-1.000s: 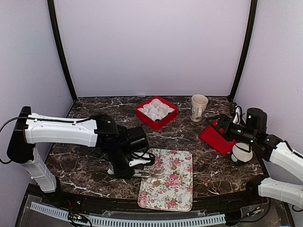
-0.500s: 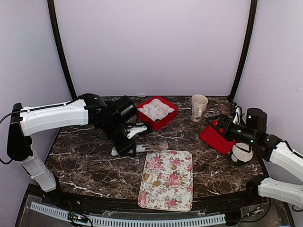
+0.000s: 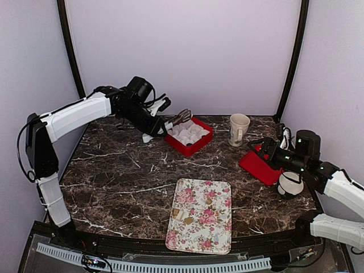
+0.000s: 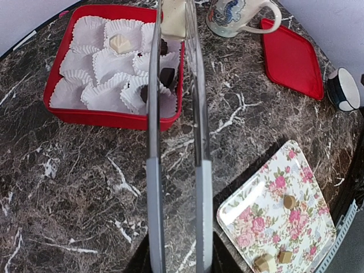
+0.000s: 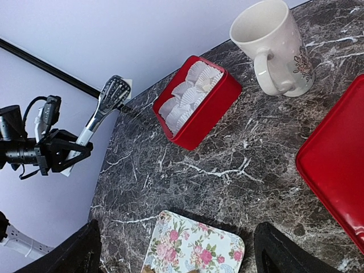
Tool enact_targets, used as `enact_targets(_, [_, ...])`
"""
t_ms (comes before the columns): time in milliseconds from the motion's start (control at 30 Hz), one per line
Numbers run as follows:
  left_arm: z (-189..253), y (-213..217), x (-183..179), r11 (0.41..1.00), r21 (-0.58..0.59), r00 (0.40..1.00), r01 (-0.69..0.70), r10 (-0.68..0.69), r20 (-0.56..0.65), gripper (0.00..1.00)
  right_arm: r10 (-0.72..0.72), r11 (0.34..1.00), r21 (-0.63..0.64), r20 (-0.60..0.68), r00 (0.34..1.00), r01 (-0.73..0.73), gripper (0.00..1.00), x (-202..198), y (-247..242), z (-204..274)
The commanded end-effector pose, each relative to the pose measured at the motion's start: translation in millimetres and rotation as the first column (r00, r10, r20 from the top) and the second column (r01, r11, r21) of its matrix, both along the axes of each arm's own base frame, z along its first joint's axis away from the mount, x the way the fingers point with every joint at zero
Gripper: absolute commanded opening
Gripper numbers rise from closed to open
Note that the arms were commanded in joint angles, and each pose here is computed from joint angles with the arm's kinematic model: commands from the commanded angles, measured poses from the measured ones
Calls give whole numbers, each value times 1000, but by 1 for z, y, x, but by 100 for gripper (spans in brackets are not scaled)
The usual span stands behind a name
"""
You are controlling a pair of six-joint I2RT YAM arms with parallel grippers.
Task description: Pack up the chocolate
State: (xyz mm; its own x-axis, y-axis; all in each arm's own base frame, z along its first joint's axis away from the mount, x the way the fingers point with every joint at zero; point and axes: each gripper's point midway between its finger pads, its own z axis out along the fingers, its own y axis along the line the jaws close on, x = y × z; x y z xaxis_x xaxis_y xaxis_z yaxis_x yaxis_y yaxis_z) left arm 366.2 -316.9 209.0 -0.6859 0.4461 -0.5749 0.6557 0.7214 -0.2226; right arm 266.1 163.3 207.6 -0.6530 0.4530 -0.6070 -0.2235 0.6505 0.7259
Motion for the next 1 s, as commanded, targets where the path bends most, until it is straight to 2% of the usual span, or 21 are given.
enact_targets(0, [2,-14,21,1000,-28,1000,-12,12,12,15,-23,1000,-1,42,999,23,94,8,-3,16])
enact_targets(133, [-17,-5,46,999,26,999,-47,47,3,15,-27,1000,-10,35,999,27,94,10,-3,15])
enact_targets(367, [-50,1,69,993,90,997,-71,74,-36,16,-34,999,-21,26,999,34,95,14,-3,12])
enact_targets(600, [-75,8,82,991,105,993,-87,95,-76,17,-42,999,-22,18,999,42,95,16,-3,9])
enact_targets(967, [-88,3,88,993,86,990,-87,95,-103,19,-52,998,-29,12,999,52,100,17,-5,8])
